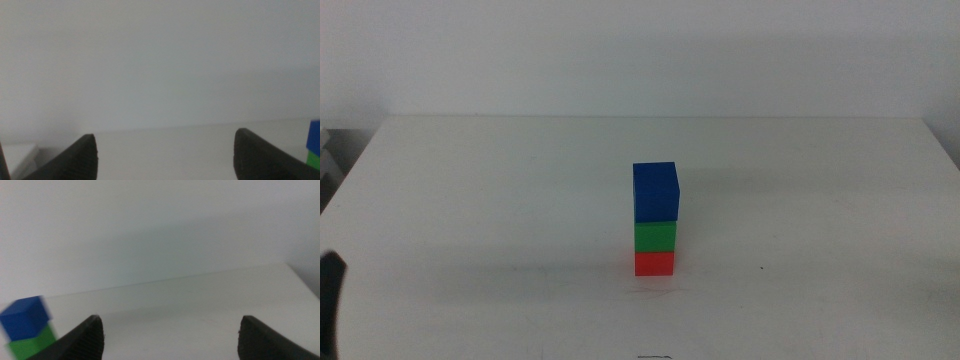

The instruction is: Stack red cubes first, then green, then blue cubes in a specific spot.

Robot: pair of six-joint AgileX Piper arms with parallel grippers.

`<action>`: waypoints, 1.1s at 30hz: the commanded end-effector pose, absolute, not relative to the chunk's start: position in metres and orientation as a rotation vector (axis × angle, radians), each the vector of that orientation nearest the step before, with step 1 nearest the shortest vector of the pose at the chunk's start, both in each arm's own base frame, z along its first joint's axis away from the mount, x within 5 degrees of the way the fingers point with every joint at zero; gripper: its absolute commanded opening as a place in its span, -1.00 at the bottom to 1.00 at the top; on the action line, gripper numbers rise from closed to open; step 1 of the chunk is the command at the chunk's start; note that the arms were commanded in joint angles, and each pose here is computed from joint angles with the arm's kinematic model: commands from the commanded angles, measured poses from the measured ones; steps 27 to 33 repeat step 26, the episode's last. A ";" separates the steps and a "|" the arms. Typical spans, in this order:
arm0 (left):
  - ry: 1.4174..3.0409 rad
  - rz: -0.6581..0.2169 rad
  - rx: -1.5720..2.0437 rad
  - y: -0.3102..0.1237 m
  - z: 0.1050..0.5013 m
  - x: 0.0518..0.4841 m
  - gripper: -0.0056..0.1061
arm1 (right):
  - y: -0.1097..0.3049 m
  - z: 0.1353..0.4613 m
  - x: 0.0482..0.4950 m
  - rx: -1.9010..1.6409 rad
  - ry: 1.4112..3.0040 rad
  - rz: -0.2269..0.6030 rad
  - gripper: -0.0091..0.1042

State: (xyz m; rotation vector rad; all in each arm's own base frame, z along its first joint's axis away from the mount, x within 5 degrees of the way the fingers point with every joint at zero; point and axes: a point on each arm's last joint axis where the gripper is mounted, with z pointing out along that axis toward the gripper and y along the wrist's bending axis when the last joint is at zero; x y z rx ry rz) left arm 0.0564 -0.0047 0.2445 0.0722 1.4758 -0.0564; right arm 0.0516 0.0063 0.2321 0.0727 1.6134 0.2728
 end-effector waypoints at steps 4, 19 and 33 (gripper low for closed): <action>1.410 -0.085 0.040 -0.004 0.230 0.055 0.76 | 0.001 0.220 0.051 0.165 1.529 0.193 0.82; 1.389 -0.084 0.039 -0.004 0.214 0.053 0.76 | -0.001 0.196 0.054 0.119 1.624 0.100 0.82; 1.390 -0.080 0.039 -0.004 0.214 0.053 0.76 | -0.001 0.196 0.054 0.120 1.628 0.099 0.82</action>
